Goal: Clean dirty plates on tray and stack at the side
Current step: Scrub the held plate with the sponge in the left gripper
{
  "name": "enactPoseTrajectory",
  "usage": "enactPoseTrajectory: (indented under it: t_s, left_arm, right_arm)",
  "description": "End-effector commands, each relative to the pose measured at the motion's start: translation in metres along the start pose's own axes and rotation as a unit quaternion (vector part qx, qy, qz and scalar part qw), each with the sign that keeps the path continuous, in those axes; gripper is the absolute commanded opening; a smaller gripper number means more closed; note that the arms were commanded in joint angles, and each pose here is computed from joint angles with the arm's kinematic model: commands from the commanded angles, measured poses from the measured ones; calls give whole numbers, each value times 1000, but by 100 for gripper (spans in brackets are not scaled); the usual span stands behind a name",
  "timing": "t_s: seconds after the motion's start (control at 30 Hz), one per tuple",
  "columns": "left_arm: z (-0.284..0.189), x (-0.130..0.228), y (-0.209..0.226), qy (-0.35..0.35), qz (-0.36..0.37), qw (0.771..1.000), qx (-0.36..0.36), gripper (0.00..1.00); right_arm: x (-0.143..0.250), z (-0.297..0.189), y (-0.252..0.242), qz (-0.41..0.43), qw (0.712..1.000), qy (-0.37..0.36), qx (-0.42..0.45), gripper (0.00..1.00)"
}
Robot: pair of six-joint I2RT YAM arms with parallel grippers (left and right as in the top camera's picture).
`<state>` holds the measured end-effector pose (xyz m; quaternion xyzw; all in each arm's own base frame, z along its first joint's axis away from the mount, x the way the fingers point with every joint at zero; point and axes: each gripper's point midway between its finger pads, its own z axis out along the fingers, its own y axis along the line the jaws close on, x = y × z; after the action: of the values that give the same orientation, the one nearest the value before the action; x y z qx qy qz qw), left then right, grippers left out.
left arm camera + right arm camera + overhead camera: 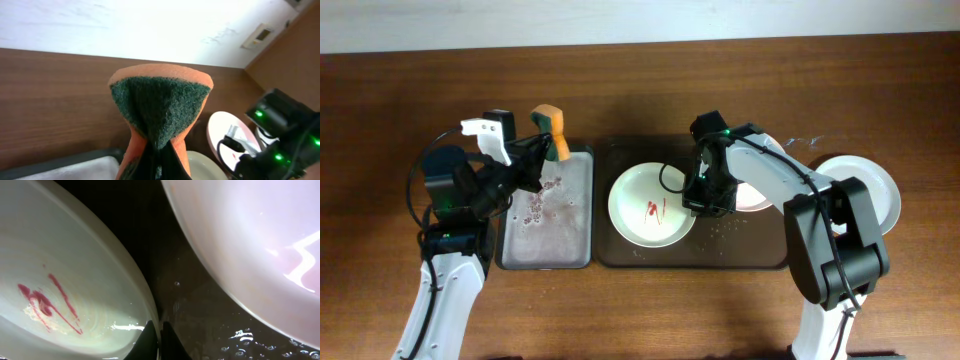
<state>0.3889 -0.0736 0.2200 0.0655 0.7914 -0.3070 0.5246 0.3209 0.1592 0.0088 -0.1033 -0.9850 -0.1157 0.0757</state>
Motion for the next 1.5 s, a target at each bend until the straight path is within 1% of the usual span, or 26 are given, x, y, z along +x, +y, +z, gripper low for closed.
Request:
enactPoseTrajectory:
  t_s: [0.0, 0.3, 0.33, 0.4, 0.47, 0.5, 0.53, 0.6, 0.63, 0.7, 0.8, 0.9, 1.0, 1.17, 1.23, 1.3, 1.37, 1.4, 1.47]
  left_arm:
    - [-4, -5, -12, -6, 4, 1000, 27, 0]
    - [-4, -2, -10, -1, -1, 1000, 21, 0]
    - [-4, 4, -2, 9, -13, 1000, 1, 0]
    - [-8, 28, 27, 48, -47, 995, -80, 0]
    - [-16, 54, 54, 87, -74, 980, -161, 0]
    - [-25, 73, 71, 118, -87, 966, -214, 0]
    - [-33, 89, 84, 144, -97, 952, -253, 0]
    - [-48, 116, 97, 192, -112, 927, -302, 0]
    - [-54, 126, 100, 212, -117, 917, -317, 0]
    - [-59, 132, 102, 224, -115, 909, -331, 0]
    - [-60, 132, 98, 239, -101, 902, -345, 0]
    - [-60, 125, 89, 253, -76, 895, -359, 0]
    - [-48, 117, 68, 262, -51, 902, -338, 0]
    - [-32, 132, 48, 288, -29, 906, -309, 0]
    - [-17, 136, 27, 305, -12, 919, -251, 0]
    - [-5, 128, 7, 302, -4, 929, -216, 0]
    - [10, 113, -21, 287, 1, 944, -161, 0]
    - [20, 105, -41, 275, -1, 954, -117, 0]
    - [32, 97, -63, 255, -27, 964, -69, 0]
  right_arm:
    - [0, 2, -1, -7, 1000, -2, 13, 4]
    - [0, 3, -1, -7, 1000, -3, 13, 4]
    - [0, 2, -1, -7, 1000, -4, 12, 4]
    - [0, 3, -1, -8, 1000, -3, 12, 4]
    - [0, 2, -1, -7, 1000, -4, 12, 4]
    - [0, 3, -1, -8, 1000, -3, 12, 4]
    - [0, 3, -1, -8, 1000, -4, 12, 4]
    - [0, 3, -1, -8, 1000, -3, 12, 4]
    - [0, 3, -1, -7, 1000, -3, 12, 4]
    - [0, 3, -1, -7, 1000, -3, 12, 4]
    - [0, 3, -1, -7, 1000, -3, 12, 4]
    - [0, 3, -1, -7, 1000, -3, 12, 4]
    - [0, 3, -1, -7, 1000, -3, 12, 4]
    - [0, 3, -1, -8, 1000, -3, 12, 4]
    - [0, 3, -1, -8, 1000, -3, 12, 4]
    - [0, 3, -1, -8, 1000, -3, 12, 4]
    - [0, 3, -1, -8, 1000, -3, 12, 4]
    - [0, 3, -1, -8, 1000, -3, 12, 4]
    - [0, 3, -1, -8, 1000, -3, 12, 4]
